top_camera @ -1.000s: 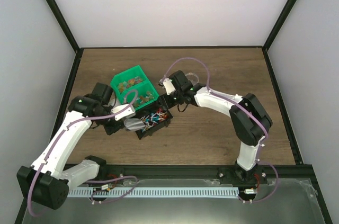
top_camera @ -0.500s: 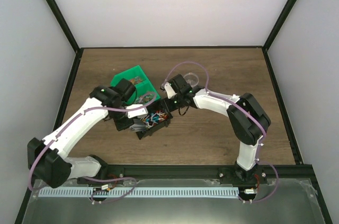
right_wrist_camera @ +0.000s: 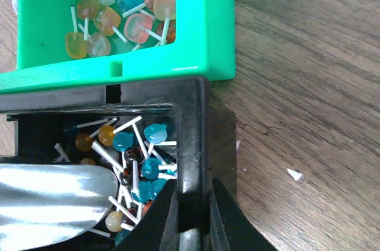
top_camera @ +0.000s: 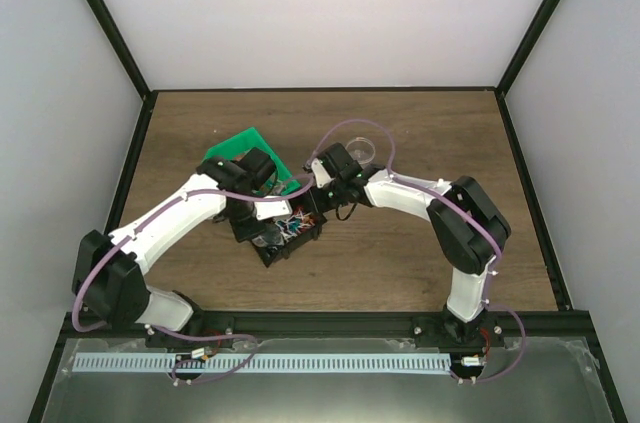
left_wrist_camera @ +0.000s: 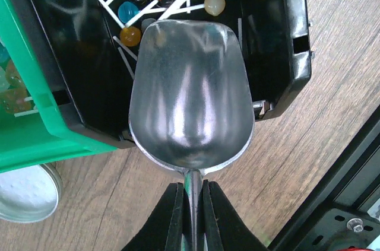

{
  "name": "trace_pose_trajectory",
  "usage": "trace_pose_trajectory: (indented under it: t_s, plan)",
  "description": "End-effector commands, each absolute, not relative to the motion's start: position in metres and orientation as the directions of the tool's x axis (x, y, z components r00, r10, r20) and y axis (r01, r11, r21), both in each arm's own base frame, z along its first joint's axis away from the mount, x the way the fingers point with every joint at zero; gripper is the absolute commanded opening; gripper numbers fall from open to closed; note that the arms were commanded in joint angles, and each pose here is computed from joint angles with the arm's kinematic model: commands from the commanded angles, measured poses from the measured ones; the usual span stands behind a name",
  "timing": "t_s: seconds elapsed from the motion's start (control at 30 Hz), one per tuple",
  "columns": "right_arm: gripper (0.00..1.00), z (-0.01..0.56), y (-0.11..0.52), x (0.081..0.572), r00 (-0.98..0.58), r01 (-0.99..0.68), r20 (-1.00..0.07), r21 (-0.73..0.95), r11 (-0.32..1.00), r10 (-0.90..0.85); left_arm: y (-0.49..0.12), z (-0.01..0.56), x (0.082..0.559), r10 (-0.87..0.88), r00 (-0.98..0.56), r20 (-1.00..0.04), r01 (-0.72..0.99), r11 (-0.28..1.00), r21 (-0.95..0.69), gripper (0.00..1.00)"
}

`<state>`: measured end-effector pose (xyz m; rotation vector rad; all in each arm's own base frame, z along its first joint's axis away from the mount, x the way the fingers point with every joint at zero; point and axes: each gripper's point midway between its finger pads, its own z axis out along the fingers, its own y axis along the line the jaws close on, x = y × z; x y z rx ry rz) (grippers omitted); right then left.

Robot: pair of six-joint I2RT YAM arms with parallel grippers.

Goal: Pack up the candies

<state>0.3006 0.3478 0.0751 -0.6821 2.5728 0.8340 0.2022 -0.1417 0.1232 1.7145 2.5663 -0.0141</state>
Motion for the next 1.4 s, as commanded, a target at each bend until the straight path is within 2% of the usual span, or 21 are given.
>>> trace_pose_trajectory:
  t_s: [0.0,0.33,0.57,0.8,1.07,1.2,1.37]
  plan:
    - [0.02,0.079,0.350,0.303,-0.817,-0.544,-0.475,0.446,0.711,-0.327,-0.145,0.111,0.201,0.917,-0.396,-0.042,0.918,0.396,-0.006,0.04]
    - [0.01,0.087,0.344,0.318,-0.814,-0.503,-0.520,0.408,0.762,-0.258,-0.180,0.072,0.208,0.877,-0.436,-0.201,0.900,0.429,-0.081,0.04]
    - [0.01,0.090,0.342,0.330,-0.805,-0.486,-0.545,0.379,0.788,-0.234,-0.206,0.056,0.222,0.820,-0.430,-0.377,0.897,0.435,-0.078,0.04]
    - [0.01,0.090,0.341,0.338,-0.789,-0.494,-0.571,0.369,0.787,-0.228,-0.209,0.065,0.241,0.734,-0.394,-0.553,0.892,0.450,-0.038,0.04]
    - [0.01,0.100,0.342,0.351,-0.766,-0.534,-0.603,0.404,0.743,-0.223,-0.190,0.078,0.259,0.615,-0.409,-0.674,0.866,0.495,-0.074,0.04]
    - [0.01,0.103,0.340,0.356,-0.763,-0.540,-0.609,0.413,0.733,-0.219,-0.183,0.087,0.257,0.565,-0.363,-0.741,0.872,0.487,-0.055,0.04]
    - [0.04,0.110,0.340,0.361,-0.757,-0.545,-0.619,0.422,0.724,-0.209,-0.182,0.087,0.255,0.550,-0.345,-0.761,0.874,0.483,-0.048,0.04]
